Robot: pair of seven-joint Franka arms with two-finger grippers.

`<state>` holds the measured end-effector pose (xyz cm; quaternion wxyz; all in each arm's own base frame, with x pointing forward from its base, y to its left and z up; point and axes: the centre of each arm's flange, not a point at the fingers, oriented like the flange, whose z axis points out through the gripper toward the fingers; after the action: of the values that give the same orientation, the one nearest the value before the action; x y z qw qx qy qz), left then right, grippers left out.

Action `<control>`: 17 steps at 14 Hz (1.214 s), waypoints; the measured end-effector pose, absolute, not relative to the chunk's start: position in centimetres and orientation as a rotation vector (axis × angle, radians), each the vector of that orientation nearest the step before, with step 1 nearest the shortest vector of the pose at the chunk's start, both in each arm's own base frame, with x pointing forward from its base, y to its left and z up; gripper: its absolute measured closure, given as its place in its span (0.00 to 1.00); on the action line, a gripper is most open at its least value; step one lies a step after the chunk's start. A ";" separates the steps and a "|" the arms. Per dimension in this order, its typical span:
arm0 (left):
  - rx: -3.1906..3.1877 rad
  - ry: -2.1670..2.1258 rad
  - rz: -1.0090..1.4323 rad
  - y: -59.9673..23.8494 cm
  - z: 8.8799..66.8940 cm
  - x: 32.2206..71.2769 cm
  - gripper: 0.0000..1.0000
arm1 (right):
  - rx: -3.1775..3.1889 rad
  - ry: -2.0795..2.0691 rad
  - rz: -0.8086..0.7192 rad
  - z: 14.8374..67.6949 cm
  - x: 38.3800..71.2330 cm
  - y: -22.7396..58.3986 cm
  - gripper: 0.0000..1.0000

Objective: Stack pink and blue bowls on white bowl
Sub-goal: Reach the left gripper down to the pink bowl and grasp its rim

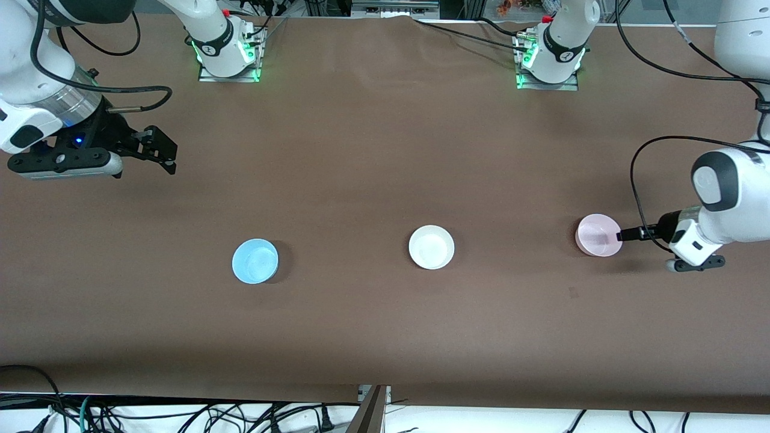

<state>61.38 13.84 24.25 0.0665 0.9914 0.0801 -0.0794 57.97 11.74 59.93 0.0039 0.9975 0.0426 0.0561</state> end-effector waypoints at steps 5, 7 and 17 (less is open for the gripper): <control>2.979 0.227 -0.143 13.7 21.0 59.1 0.00 | 3.118 0.149 0.050 58.0 57.8 12.3 0.00; 2.981 0.229 -0.139 13.9 20.6 58.6 0.04 | 3.107 0.187 0.023 56.8 58.0 13.7 0.00; 2.975 0.239 -0.140 14.1 20.6 58.1 0.74 | 3.105 0.201 0.011 56.3 58.2 14.2 0.00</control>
<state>58.15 14.07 20.61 0.0768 0.9927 0.0797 -0.0469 58.18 14.24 56.27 0.0150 0.9978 0.0647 0.0036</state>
